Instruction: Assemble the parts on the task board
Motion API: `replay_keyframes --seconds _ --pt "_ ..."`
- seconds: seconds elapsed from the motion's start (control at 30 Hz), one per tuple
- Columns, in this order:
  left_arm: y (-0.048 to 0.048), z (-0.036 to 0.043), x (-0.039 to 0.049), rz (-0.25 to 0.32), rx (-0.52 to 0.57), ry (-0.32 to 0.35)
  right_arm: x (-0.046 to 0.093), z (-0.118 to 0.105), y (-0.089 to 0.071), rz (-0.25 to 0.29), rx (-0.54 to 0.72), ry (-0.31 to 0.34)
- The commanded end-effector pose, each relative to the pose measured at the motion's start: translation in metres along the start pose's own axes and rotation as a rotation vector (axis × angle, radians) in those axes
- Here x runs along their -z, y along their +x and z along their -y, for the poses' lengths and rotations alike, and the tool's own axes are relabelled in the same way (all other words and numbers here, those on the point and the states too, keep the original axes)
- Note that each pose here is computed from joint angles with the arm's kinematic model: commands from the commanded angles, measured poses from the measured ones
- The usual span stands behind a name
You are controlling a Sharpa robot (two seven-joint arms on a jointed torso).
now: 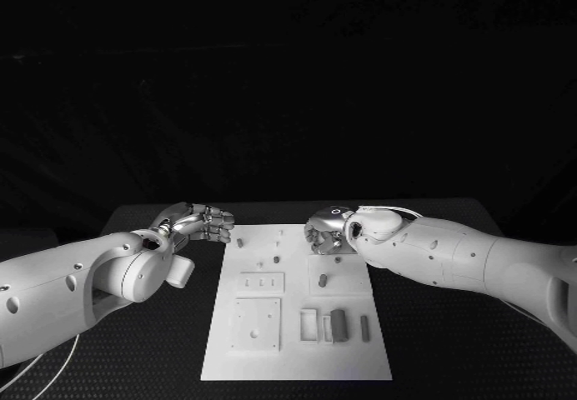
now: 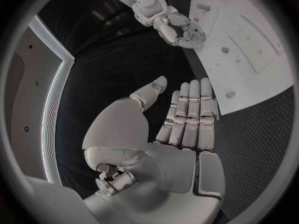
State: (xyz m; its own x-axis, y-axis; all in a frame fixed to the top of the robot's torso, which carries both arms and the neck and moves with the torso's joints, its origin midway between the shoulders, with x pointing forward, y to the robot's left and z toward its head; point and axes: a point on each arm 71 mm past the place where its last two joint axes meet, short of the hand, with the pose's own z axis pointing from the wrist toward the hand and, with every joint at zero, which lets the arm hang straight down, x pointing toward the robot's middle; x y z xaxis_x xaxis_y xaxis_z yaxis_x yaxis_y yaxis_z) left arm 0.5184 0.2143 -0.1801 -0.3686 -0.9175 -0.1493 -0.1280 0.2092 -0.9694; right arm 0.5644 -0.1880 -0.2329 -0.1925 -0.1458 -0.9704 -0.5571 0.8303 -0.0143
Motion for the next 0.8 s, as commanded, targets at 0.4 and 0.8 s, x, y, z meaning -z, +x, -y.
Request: replay_keyframes --seconds 0.4,0.8 --pt "0.0029 0.0021 0.0001 -0.026 0.001 0.011 -0.0019 -0.002 0.0035 -0.032 0.042 0.001" --pt "0.0022 0.0016 0.0 -0.029 0.001 0.006 0.001 0.0013 0.0084 -0.079 0.085 0.021"
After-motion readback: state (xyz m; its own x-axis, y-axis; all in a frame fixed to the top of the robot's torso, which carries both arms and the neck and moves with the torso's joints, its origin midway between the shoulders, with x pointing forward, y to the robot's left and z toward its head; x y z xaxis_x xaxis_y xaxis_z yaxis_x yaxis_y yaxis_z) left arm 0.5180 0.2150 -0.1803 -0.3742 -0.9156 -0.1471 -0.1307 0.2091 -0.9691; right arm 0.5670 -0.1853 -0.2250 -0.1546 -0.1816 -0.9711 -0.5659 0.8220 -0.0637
